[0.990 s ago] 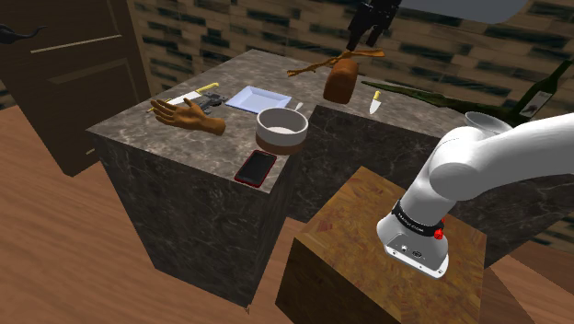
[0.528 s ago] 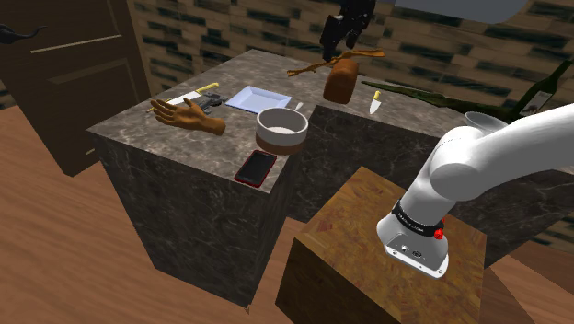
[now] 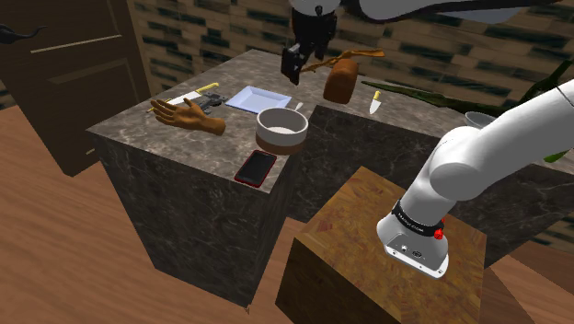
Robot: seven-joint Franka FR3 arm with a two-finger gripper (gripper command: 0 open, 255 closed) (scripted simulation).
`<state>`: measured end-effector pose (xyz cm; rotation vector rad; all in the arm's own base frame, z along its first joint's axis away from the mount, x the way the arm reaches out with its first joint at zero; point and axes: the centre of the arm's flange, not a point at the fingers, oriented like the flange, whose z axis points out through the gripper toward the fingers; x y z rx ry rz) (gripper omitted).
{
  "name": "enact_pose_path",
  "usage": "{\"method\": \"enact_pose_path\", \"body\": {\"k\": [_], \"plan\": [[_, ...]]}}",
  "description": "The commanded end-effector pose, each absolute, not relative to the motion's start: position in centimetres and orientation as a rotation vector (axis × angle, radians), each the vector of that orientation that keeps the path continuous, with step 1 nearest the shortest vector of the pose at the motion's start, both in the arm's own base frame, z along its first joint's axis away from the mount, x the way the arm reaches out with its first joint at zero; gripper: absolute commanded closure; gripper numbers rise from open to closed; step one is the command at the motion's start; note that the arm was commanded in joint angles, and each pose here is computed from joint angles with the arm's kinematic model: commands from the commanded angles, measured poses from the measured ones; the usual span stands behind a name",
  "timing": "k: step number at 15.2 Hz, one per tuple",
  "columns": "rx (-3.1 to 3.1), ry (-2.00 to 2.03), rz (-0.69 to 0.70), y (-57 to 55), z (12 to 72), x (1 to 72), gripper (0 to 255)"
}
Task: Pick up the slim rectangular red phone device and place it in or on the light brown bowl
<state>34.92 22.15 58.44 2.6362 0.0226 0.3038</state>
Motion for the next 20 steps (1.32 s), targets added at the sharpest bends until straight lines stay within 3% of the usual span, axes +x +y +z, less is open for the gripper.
{"method": "enact_pose_path", "body": {"k": [1, 20], "plan": [[2.578, 0.048, 0.301, 25.2, 56.5, 35.2, 0], [2.02, 0.259, 0.254, 47.5, 32.8, 36.5, 0]]}}
